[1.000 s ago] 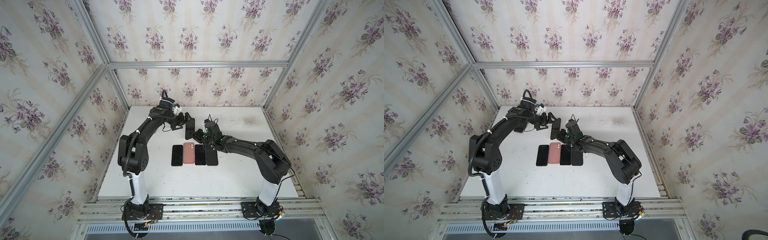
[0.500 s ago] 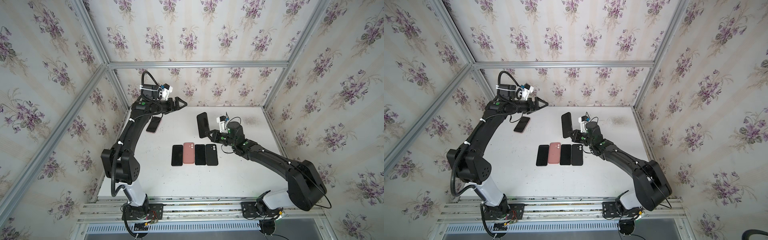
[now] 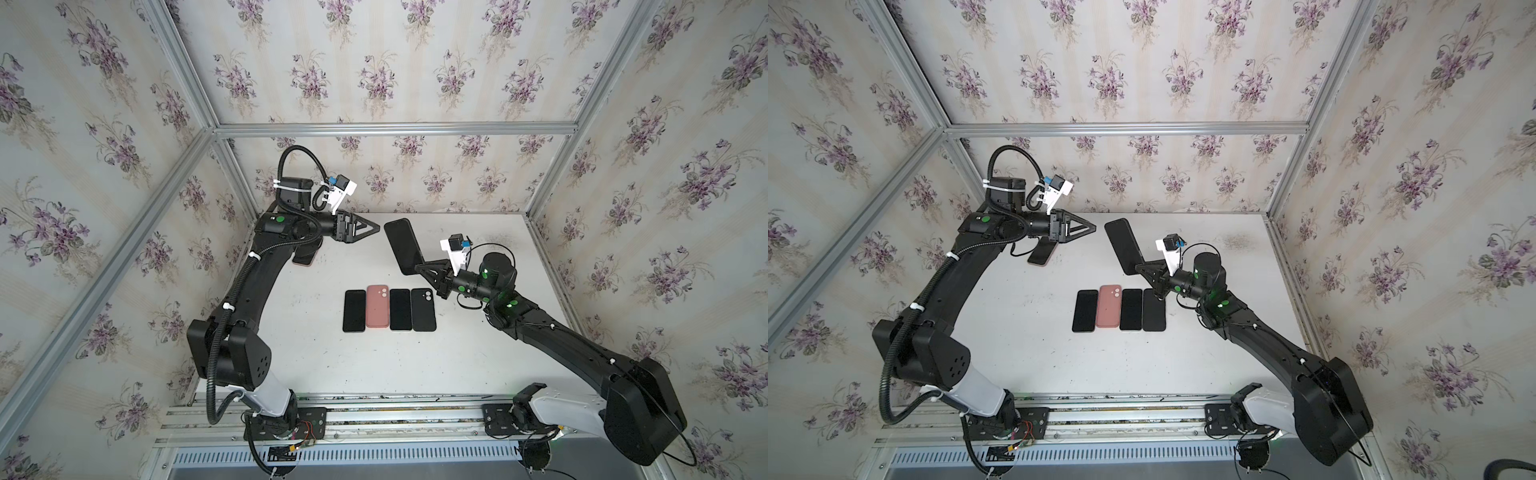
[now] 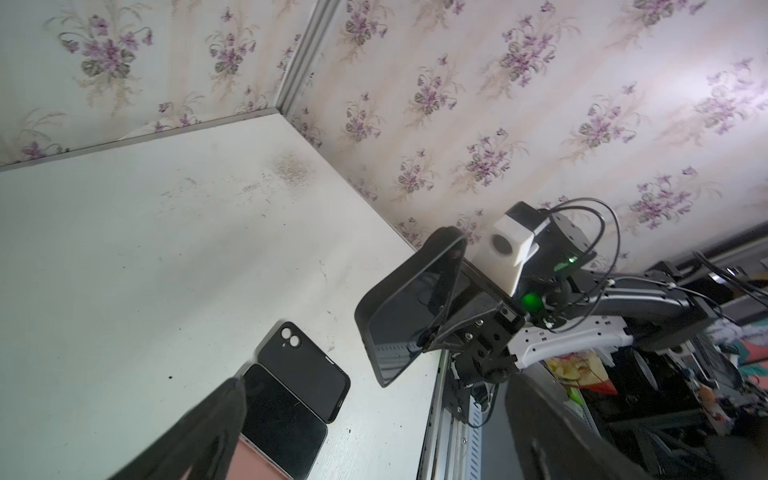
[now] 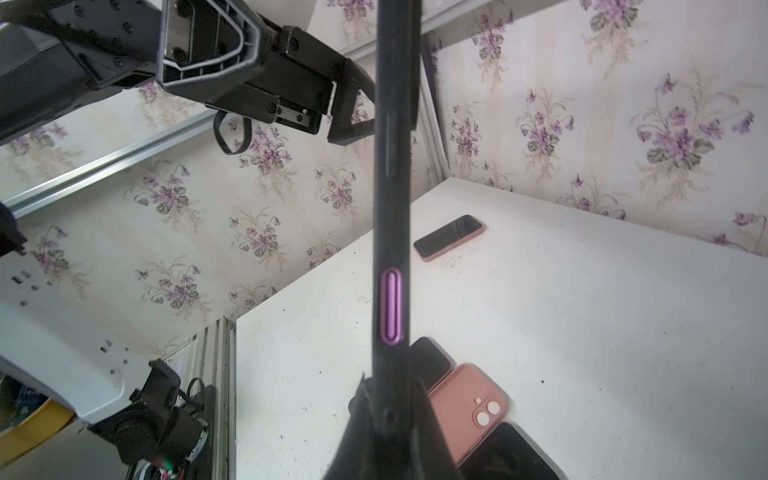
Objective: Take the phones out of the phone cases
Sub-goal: 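Raise the black phone upright with right gripper while left gripper swings toward it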
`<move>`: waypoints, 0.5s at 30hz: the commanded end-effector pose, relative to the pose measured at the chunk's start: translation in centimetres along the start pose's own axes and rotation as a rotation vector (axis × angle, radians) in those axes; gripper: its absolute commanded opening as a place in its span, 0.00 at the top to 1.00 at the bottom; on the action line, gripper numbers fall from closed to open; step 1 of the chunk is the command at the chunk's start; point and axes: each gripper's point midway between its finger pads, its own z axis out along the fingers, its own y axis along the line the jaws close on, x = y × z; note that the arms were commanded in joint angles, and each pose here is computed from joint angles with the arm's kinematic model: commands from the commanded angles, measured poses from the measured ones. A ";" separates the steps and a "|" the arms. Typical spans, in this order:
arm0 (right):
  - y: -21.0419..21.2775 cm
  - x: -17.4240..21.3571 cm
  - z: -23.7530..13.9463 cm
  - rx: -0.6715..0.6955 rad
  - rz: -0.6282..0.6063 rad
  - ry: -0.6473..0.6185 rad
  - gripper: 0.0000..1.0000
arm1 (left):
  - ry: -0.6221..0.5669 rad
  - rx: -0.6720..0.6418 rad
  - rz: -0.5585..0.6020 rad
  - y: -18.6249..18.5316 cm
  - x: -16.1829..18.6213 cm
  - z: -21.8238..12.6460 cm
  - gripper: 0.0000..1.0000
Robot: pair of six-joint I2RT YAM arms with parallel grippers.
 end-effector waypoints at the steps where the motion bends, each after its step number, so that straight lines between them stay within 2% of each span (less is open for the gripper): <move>1: 2.5 -3.4 -0.5 -0.110 -0.123 -0.138 1.00 | 0.002 0.105 0.113 -2.6 0.4 0.2 0.00; 4: 3.0 -3.6 -0.3 -0.151 -0.106 -0.151 1.00 | 0.012 0.140 0.106 -3.1 0.6 0.6 0.01; 12: 3.8 -3.6 0.0 -0.232 -0.066 -0.155 1.00 | 0.022 0.132 0.109 -2.6 0.8 1.3 0.01; 15: 3.9 -3.3 0.2 -0.251 -0.049 -0.144 1.00 | 0.022 0.147 0.109 -2.8 0.5 1.4 0.09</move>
